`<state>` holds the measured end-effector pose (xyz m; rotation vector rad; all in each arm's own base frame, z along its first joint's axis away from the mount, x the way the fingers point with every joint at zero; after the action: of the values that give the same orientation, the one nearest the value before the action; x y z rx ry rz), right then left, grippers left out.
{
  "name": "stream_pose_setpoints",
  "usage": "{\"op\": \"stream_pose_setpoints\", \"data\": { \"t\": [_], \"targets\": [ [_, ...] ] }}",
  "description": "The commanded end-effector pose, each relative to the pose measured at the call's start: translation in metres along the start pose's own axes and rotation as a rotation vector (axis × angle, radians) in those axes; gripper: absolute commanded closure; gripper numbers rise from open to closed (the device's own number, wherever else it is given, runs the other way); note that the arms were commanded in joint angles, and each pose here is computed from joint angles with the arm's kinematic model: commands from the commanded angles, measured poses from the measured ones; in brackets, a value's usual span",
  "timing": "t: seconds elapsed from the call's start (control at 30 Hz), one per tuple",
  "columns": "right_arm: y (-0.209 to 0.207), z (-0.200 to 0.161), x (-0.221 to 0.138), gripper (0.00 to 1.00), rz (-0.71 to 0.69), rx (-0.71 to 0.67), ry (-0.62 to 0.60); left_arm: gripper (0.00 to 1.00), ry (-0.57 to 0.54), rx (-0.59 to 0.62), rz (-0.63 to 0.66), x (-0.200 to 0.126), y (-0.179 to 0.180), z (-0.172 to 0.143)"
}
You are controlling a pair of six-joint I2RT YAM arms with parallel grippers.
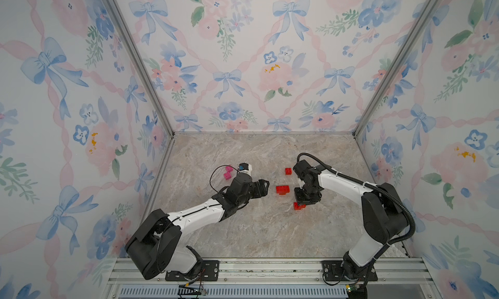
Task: Assemble the letter v with lego
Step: Assemble the lego brick with the lego brick, then adjust the lego brick at the center of the board.
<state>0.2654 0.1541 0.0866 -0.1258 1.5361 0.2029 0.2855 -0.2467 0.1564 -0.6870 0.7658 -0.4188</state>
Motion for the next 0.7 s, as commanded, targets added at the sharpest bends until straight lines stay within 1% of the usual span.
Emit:
{"op": "stream_pose_setpoints", "data": {
  "t": [0.0, 0.07, 0.13, 0.2, 0.27, 0.3, 0.33, 0.47, 0.6, 0.67],
  "targets": [
    [0.008, 0.002, -0.003, 0.51, 0.001, 0.038, 0.001, 0.21, 0.048, -0.055, -0.059, 0.006, 0.003, -0.009],
    [0.008, 0.003, -0.014, 0.39, 0.000, 0.026, -0.015, 0.21, 0.055, -0.054, -0.056, 0.007, 0.004, -0.011],
    [0.007, 0.003, -0.026, 0.33, -0.002, 0.011, -0.026, 0.22, 0.067, -0.056, -0.058, 0.010, 0.005, -0.014],
    [0.003, 0.004, -0.035, 0.31, -0.001, -0.003, -0.036, 0.23, 0.080, -0.062, -0.071, 0.012, 0.004, -0.017],
    [-0.004, 0.009, -0.036, 0.32, -0.005, -0.027, -0.051, 0.24, 0.096, -0.074, -0.092, 0.017, 0.004, -0.021],
    [-0.006, 0.013, -0.035, 0.35, -0.004, -0.040, -0.057, 0.25, 0.102, -0.082, -0.107, 0.019, 0.002, -0.022],
    [-0.009, 0.018, -0.031, 0.41, 0.003, -0.059, -0.065, 0.26, 0.114, -0.088, -0.121, 0.022, 0.001, -0.025],
    [-0.014, 0.035, -0.010, 0.68, 0.029, -0.120, -0.087, 0.28, 0.171, -0.112, -0.145, 0.037, 0.005, -0.037],
    [-0.014, 0.042, 0.007, 0.84, 0.048, -0.145, -0.081, 0.29, 0.179, -0.121, -0.138, 0.050, 0.010, -0.041],
    [-0.013, 0.043, 0.015, 0.86, 0.064, -0.143, -0.073, 0.30, 0.189, -0.132, -0.149, 0.057, 0.010, -0.042]
  ]
}}
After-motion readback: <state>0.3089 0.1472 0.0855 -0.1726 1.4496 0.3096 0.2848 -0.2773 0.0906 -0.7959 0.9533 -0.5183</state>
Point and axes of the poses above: each gripper's point midway between its finger pads, its own x axis out along the fingers, its own y axis along the line the jaws close on, z = x × y, the point moved 4 cm from there along -x, back along the fingers, and after that the axes turned 8 degrees about -x, right-handed, at the moved point
